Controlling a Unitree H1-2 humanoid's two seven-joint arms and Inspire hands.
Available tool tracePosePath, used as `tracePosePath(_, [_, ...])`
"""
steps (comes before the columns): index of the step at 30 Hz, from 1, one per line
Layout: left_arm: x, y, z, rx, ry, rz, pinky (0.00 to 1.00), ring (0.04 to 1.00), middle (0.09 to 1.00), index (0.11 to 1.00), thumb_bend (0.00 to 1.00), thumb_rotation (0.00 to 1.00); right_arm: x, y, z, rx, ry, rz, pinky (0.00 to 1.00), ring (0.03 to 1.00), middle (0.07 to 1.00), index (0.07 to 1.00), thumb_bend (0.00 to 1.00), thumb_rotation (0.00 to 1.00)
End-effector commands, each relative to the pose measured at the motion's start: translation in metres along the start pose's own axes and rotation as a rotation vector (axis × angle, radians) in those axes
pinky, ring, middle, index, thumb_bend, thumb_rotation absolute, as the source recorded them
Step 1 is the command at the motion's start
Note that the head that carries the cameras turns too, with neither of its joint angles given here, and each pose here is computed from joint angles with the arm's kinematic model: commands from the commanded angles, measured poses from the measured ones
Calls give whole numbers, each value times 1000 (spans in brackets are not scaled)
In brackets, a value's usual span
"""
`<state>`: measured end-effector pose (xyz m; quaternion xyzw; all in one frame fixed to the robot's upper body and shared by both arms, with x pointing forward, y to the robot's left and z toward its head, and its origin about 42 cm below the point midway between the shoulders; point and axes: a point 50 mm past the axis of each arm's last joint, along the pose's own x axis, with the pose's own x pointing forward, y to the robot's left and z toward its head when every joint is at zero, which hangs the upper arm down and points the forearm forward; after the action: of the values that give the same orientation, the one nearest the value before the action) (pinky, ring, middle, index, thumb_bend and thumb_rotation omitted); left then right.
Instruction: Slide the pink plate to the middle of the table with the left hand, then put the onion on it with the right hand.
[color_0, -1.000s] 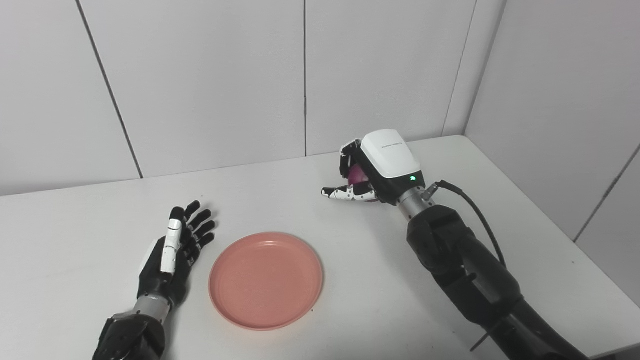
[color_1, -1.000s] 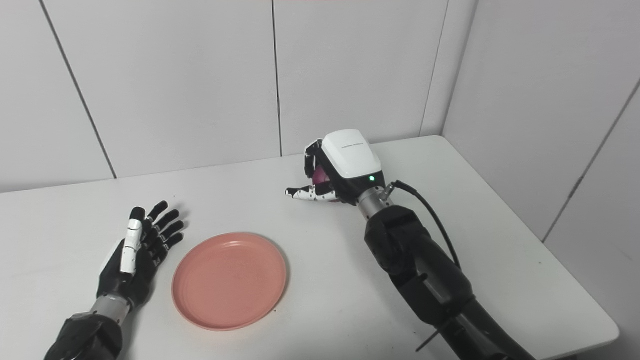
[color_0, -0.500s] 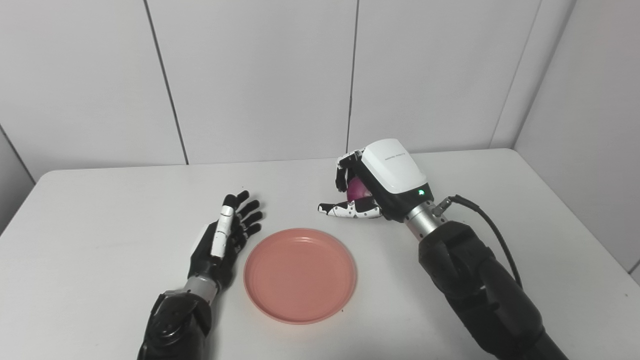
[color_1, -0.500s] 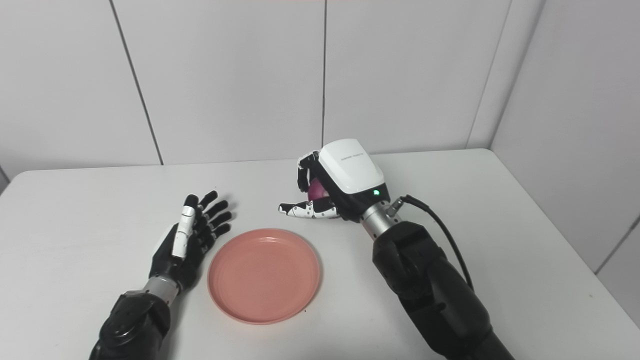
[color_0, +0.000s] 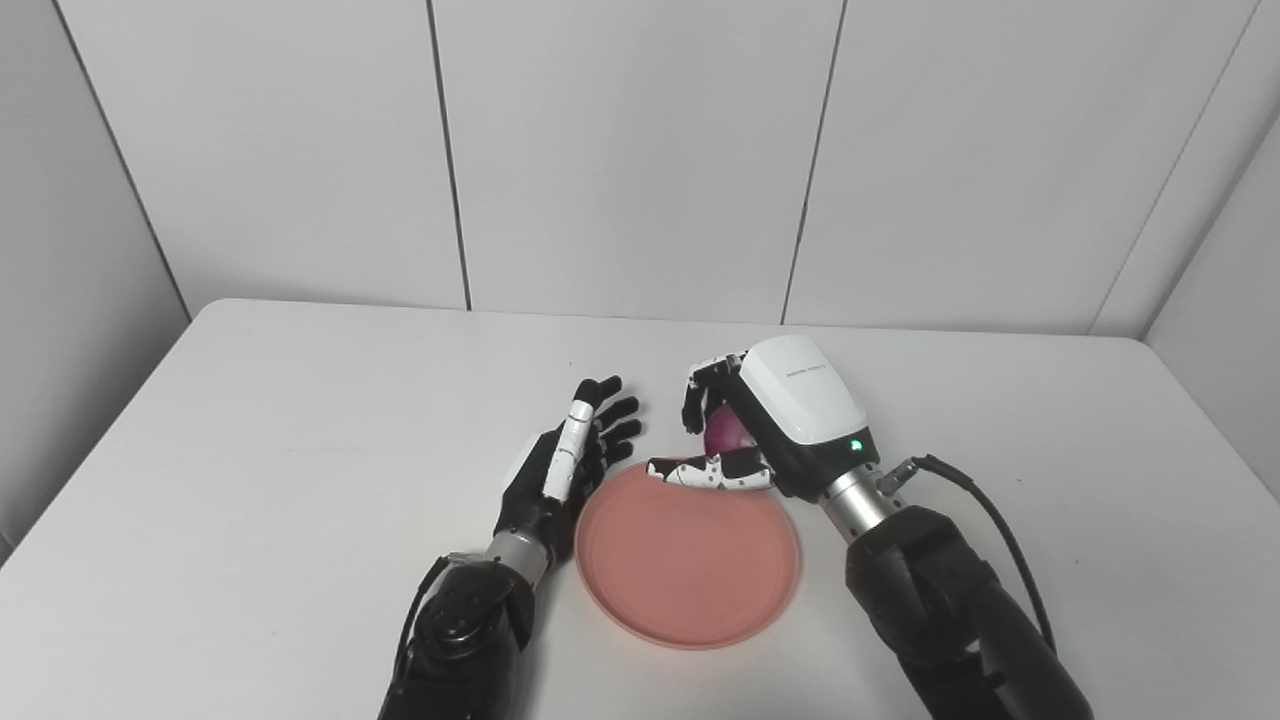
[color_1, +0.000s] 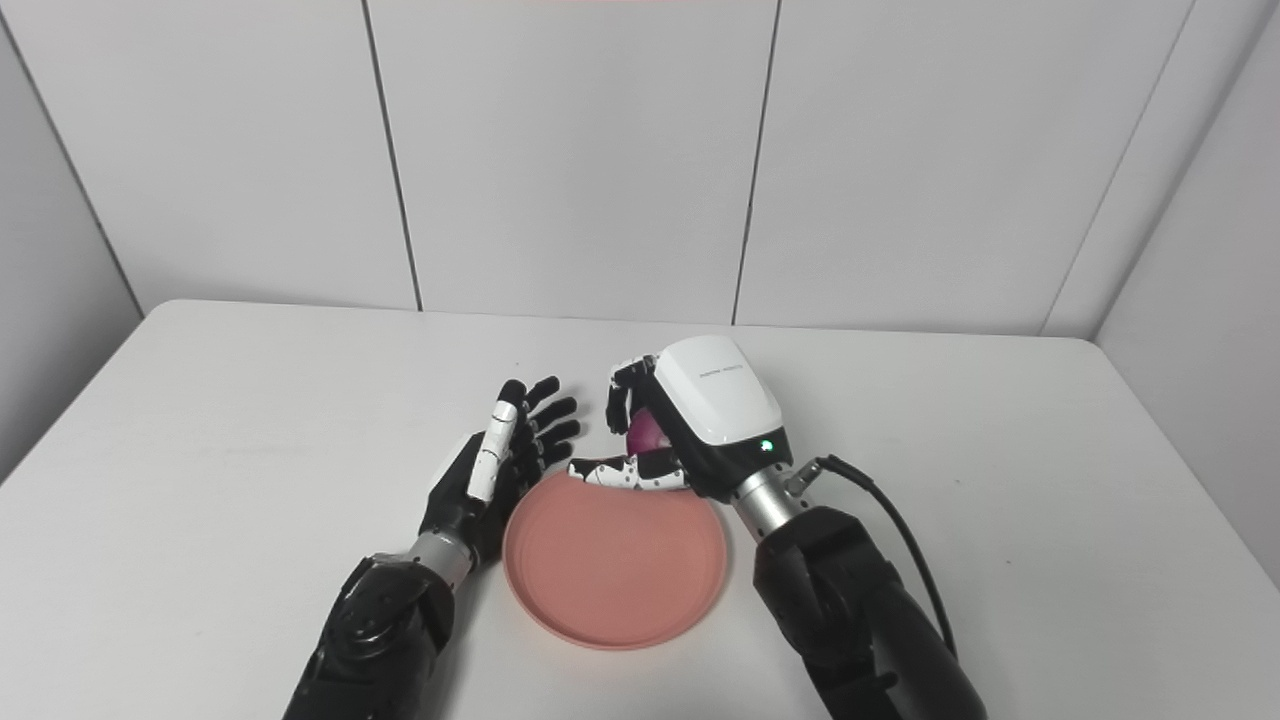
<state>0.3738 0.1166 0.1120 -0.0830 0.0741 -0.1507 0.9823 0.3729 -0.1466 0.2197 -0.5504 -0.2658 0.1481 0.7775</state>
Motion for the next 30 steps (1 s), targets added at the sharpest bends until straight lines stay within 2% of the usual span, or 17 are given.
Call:
tracePosePath(1, [-7,-1,-24,-5,95,26,904,874,896,900,724,967,7,-10,6,-16,-58,-42,137,197,268,337,489,455])
tracePosePath(6, [-8,1,-24,-4,92,29,906,873,897,900,725,969,7,0,9,-9,-63,-21,116,172,246,302,487,460])
tracePosePath(11, [-9,3,-23,-7,93,30,897,874,902,908,726,970,4,10,8,-10,-68,1,126,182,260,335,489,474])
tracePosePath(14, [-8,2,-23,-6,98,30,901,880,905,909,737,970,3,14,8,-3,-71,13,112,166,241,301,490,432])
tracePosePath(18, [-7,1,-24,-2,101,28,904,879,894,898,746,968,1,22,7,41,-56,23,117,173,249,313,485,361])
tracePosePath(22, [-7,0,-25,-6,98,25,916,887,900,893,749,962,-1,31,9,78,-51,29,118,172,245,306,478,368])
tracePosePath(30, [-7,0,-25,-1,77,17,890,890,901,906,690,973,-4,45,18,135,-35,73,140,195,272,354,464,400])
